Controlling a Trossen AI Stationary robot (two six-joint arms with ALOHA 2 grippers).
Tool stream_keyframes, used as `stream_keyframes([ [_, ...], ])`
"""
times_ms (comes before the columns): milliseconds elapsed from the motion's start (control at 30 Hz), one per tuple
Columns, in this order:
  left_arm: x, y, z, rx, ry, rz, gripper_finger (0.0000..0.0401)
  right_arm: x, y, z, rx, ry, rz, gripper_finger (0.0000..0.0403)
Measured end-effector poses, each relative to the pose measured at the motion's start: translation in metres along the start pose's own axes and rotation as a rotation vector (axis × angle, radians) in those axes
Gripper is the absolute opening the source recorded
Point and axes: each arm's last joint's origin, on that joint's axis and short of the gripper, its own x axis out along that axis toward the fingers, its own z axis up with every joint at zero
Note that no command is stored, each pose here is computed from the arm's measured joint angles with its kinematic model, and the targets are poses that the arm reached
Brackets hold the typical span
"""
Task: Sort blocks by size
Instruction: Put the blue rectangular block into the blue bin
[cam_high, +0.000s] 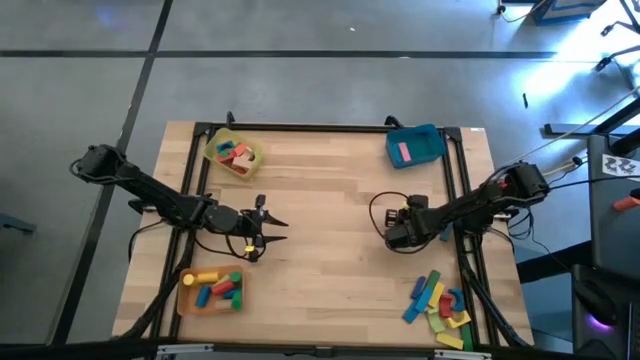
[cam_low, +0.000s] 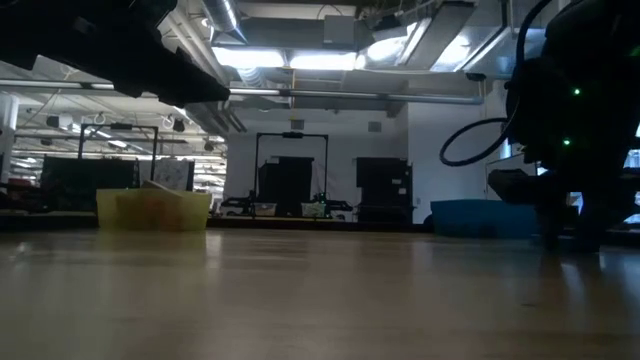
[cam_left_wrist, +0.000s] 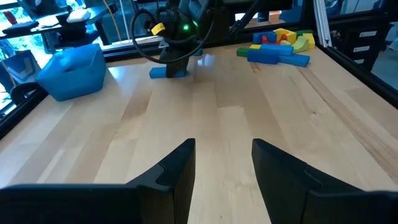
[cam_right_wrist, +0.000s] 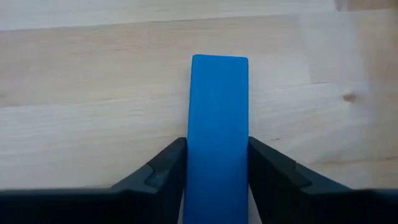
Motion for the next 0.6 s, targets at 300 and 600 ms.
stream_keyframes([
  [300,0.0,0.0,0.0,0.0,0.0,0.0,0.0143,-0.007,0.013,0.0,-0.023,-0.03,0.085,0.0138],
  [600,0.0,0.0,0.0,0.0,0.0,0.0,0.0143,-0.013,0.017,0.003,-0.079,-0.064,0.093,0.0141],
])
